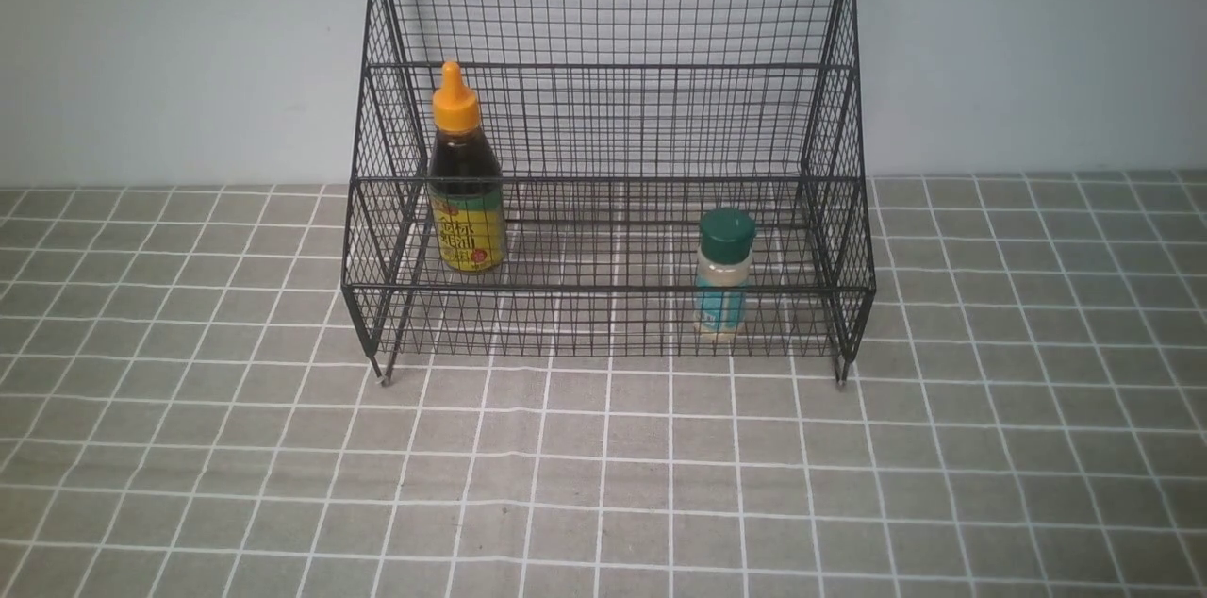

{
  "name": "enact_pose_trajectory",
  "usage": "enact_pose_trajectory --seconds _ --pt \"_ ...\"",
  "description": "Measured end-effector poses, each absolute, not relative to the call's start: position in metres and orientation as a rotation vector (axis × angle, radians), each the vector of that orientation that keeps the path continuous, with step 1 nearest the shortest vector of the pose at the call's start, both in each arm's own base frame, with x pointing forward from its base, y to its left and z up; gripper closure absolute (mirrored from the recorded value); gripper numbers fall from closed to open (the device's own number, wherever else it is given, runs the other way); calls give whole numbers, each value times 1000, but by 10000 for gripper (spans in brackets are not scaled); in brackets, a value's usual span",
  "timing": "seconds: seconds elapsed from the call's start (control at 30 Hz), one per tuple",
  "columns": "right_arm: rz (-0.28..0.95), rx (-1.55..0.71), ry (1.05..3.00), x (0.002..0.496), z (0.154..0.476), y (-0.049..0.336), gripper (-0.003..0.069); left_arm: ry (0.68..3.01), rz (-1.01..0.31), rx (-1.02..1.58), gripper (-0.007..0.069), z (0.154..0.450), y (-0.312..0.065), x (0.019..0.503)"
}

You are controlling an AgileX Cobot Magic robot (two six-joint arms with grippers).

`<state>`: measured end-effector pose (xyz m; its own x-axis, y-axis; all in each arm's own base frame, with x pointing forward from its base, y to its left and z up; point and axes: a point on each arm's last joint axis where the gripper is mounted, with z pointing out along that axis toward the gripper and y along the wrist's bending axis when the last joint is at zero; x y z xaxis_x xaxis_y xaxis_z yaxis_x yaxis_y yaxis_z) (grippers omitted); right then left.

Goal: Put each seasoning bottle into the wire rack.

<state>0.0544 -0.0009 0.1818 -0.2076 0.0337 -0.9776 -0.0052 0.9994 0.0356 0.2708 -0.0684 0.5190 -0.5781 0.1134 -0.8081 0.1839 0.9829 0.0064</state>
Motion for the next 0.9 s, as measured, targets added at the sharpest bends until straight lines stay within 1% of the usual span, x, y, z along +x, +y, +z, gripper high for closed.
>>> enact_pose_trajectory --seconds 0.03,0.07,0.1,0.13,0.17,0.2,0.23,0.27,0.3,0.33,0.47,0.53,0.6,0.77,0.9 --pt "35 21 1780 54 182 -1 673 2223 -72 210 632 511 -63 258" --pt "35 21 1780 54 182 -1 673 2229 -65 210 632 509 -62 253" --pt "35 21 1780 54 182 -1 673 2238 -42 207 632 505 -55 236" --pt "35 21 1780 54 182 -1 673 2274 -20 201 632 491 -50 221" --pt "35 21 1780 54 182 -1 673 2261 -18 195 632 493 -48 214" --pt "35 21 1780 54 182 -1 673 2262 -10 177 632 479 -40 192" --pt "35 21 1780 54 182 -1 673 2252 -13 162 632 467 -36 179" --pt "35 21 1780 54 182 -1 673 2246 -14 159 632 466 -35 176" --pt "35 21 1780 54 182 -1 673 2185 -34 142 632 456 -28 150" --pt "35 21 1780 54 182 -1 673 2163 -42 138 632 453 -27 145" --pt "35 21 1780 54 182 -1 673 2064 -73 134 632 410 -15 99" --pt "35 21 1780 54 182 -1 673 2030 -83 129 632 395 -10 80" --pt "35 21 1780 54 182 -1 673 2013 -87 126 632 377 -6 63" --pt "35 21 1780 54 182 -1 673 1971 -95 116 632 352 3 33" --pt "35 21 1780 54 182 -1 673 1981 -92 109 632 335 7 19"
